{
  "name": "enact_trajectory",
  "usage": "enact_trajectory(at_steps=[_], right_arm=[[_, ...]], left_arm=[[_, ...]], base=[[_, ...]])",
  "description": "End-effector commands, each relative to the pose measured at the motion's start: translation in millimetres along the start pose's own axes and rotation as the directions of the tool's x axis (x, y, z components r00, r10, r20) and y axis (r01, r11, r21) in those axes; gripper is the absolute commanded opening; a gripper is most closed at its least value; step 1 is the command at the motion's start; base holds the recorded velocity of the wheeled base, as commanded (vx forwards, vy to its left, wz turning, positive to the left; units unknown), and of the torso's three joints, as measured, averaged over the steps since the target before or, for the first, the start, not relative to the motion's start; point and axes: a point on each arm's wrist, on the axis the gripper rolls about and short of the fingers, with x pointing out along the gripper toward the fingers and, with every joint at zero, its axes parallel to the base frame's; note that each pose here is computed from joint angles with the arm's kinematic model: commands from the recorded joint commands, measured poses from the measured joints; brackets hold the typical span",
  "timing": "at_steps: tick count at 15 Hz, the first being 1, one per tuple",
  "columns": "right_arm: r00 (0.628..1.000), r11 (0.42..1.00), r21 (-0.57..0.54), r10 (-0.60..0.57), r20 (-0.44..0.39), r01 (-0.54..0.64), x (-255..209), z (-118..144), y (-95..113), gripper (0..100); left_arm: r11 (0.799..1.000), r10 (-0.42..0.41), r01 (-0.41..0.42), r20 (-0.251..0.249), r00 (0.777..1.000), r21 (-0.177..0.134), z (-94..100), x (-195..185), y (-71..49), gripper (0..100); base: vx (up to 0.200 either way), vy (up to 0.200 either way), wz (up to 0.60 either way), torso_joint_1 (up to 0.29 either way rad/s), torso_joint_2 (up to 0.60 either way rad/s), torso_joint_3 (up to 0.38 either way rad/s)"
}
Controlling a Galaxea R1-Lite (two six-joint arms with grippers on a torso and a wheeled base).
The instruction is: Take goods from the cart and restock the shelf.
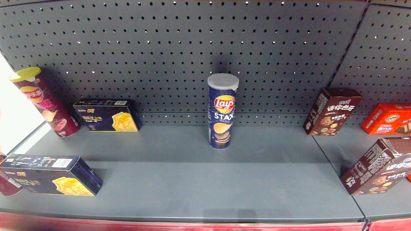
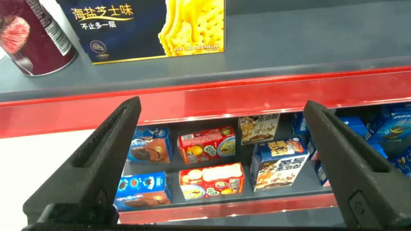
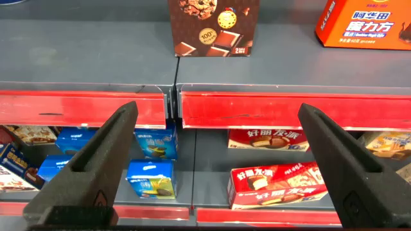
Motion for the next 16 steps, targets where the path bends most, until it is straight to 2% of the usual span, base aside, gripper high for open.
enact_trajectory(at_steps=[1,7,16], right_arm=[[1.0,1.0,0.0,0.001,-0.001,-0.001,0.1,0.0,0.0,100],[1.0,1.0,0.0,0.001,-0.001,-0.001,0.1,0.0,0.0,100],[1.0,1.0,0.0,-0.001,-0.001,0.001,0.1,0.0,0.0,100]], left_arm=[[1.0,0.0,0.0,0.001,1.0,0.0,0.0,0.0,0.0,100],[1.0,0.0,0.0,0.001,1.0,0.0,0.0,0.0,0.0,100],[1.0,0.0,0.0,-0.001,1.0,0.0,0.0,0.1,0.0,100]], base=[[0.0,0.0,0.0,0.0,0.0,0.0],[0.0,0.0,0.0,0.0,0.0,0.0],[0.0,0.0,0.6,0.004,0.0,0.001]])
